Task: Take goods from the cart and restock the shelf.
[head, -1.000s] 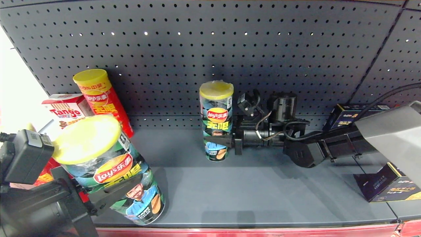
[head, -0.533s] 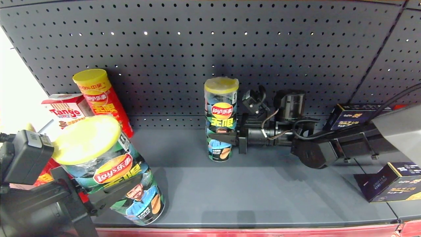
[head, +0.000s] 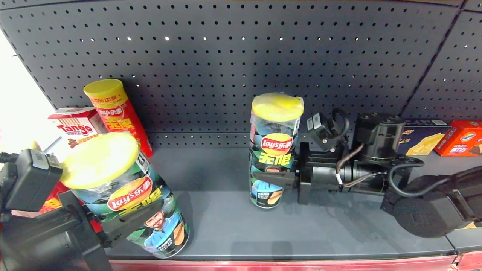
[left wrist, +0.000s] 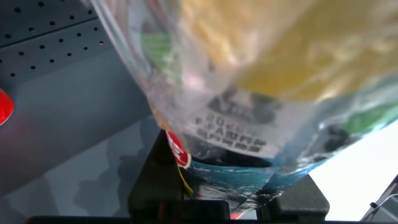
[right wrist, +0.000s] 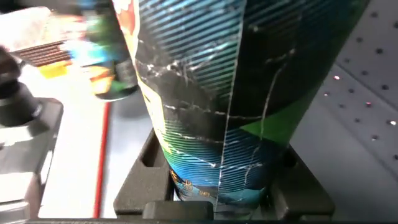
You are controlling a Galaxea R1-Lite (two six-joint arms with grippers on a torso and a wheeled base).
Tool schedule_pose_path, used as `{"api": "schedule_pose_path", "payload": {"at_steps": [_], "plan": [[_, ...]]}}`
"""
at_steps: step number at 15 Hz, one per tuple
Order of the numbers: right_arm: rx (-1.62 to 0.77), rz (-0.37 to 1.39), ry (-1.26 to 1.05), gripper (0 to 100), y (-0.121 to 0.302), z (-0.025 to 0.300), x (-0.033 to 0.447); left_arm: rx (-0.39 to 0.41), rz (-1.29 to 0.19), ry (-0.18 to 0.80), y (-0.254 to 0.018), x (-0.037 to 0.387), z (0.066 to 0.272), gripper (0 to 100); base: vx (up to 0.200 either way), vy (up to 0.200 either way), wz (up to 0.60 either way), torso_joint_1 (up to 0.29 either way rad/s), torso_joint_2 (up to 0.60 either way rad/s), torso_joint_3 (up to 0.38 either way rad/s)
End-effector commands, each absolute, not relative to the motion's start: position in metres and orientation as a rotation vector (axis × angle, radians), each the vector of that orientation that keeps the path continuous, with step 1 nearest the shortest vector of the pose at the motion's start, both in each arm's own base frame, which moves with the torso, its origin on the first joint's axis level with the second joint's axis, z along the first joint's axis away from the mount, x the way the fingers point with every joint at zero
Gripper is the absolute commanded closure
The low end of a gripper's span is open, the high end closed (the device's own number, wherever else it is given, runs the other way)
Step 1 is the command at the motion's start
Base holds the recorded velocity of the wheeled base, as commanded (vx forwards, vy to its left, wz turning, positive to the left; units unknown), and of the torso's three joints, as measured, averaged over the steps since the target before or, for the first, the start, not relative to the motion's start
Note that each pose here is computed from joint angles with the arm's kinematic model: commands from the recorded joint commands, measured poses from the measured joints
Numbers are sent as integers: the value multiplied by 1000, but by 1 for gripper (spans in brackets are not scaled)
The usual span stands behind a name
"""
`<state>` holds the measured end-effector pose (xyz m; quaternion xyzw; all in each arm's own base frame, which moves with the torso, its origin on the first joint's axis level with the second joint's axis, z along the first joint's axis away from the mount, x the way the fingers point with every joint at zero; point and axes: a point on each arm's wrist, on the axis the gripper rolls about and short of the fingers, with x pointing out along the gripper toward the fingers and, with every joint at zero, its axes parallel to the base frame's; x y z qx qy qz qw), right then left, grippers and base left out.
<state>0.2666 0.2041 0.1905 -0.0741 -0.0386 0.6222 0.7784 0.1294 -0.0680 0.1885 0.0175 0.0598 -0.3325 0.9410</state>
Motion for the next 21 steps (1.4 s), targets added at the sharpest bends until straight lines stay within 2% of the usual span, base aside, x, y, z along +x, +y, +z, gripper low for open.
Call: {"api": "schedule_pose_path", "payload": {"at_steps": [1, 6, 14, 15, 21], "plan": [[-160, 1380, -104, 100, 200, 186, 236, 37, -679, 126, -68, 130, 188, 100, 0, 0, 0, 0, 0, 0], [-161, 1383, -34, 100, 192, 155, 226, 35, -677, 125, -68, 130, 188, 100, 0, 0, 0, 0, 0, 0], [-162, 1389, -17, 100, 201, 143, 232, 36, -677, 133, -68, 130, 187, 100, 0, 0, 0, 0, 0, 0], [-165, 1377, -21, 0, 202, 144, 231, 36, -677, 134, -68, 130, 186, 100, 0, 0, 0, 0, 0, 0], [-170, 1334, -106, 0, 186, 172, 215, 36, -678, 128, -68, 130, 187, 100, 0, 0, 0, 0, 0, 0]]}}
